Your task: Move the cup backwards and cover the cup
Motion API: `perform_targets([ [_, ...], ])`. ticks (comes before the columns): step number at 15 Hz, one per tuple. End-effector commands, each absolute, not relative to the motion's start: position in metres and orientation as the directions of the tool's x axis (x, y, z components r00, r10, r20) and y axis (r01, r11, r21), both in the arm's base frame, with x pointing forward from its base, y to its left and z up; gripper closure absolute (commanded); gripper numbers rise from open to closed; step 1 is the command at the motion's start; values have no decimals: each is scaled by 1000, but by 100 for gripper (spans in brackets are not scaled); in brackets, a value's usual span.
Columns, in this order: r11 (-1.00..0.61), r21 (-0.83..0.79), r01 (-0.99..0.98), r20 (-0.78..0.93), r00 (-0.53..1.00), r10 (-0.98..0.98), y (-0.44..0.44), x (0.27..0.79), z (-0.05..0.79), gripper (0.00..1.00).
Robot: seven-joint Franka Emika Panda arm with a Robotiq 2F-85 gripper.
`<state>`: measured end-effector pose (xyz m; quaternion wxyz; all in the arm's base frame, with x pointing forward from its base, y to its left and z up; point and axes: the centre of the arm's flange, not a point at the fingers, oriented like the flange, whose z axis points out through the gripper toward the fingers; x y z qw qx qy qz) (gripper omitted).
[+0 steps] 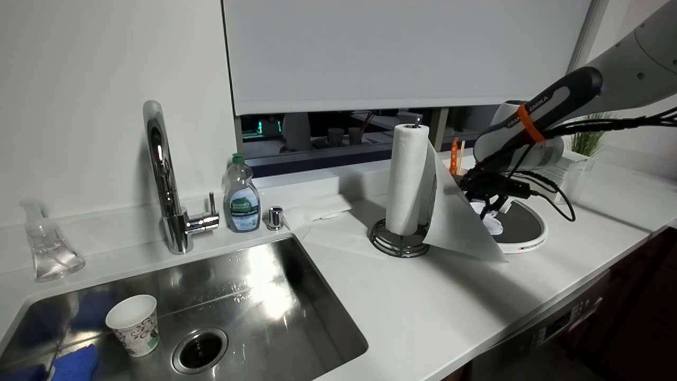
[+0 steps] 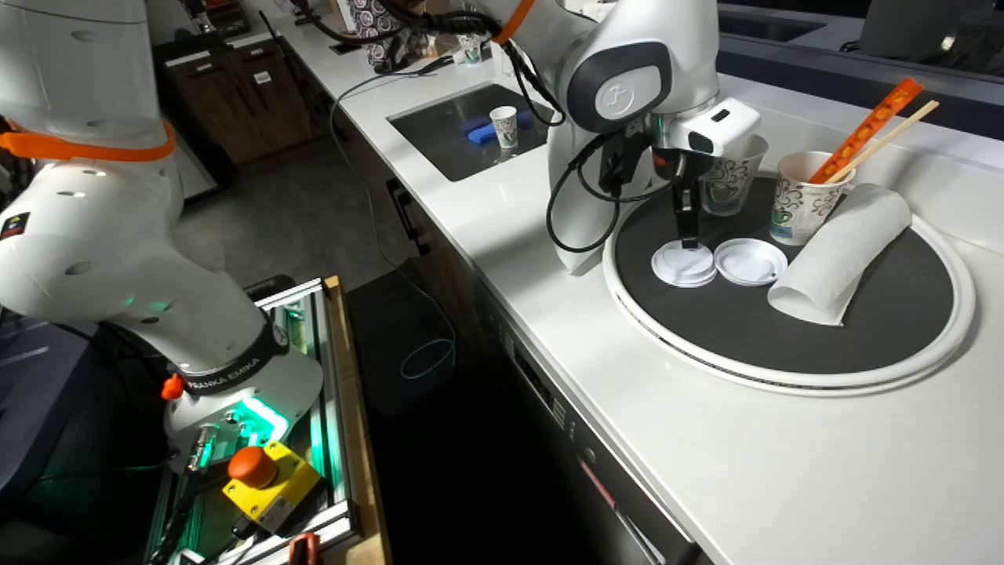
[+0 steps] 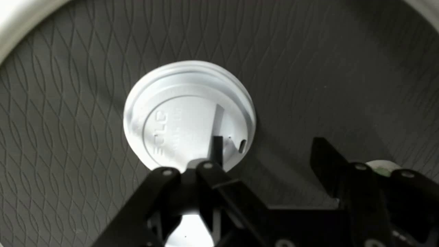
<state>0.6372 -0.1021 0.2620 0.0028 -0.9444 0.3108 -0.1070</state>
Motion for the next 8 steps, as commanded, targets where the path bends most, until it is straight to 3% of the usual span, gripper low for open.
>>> perform_targets([
  [1,-796,-54,-602,201,775,-600,-102,640,252,37],
  [6,-797,-53,-601,206,775,-598,-100,645,251,56],
  [8,-799,-50,-599,205,777,-596,-99,647,250,77],
])
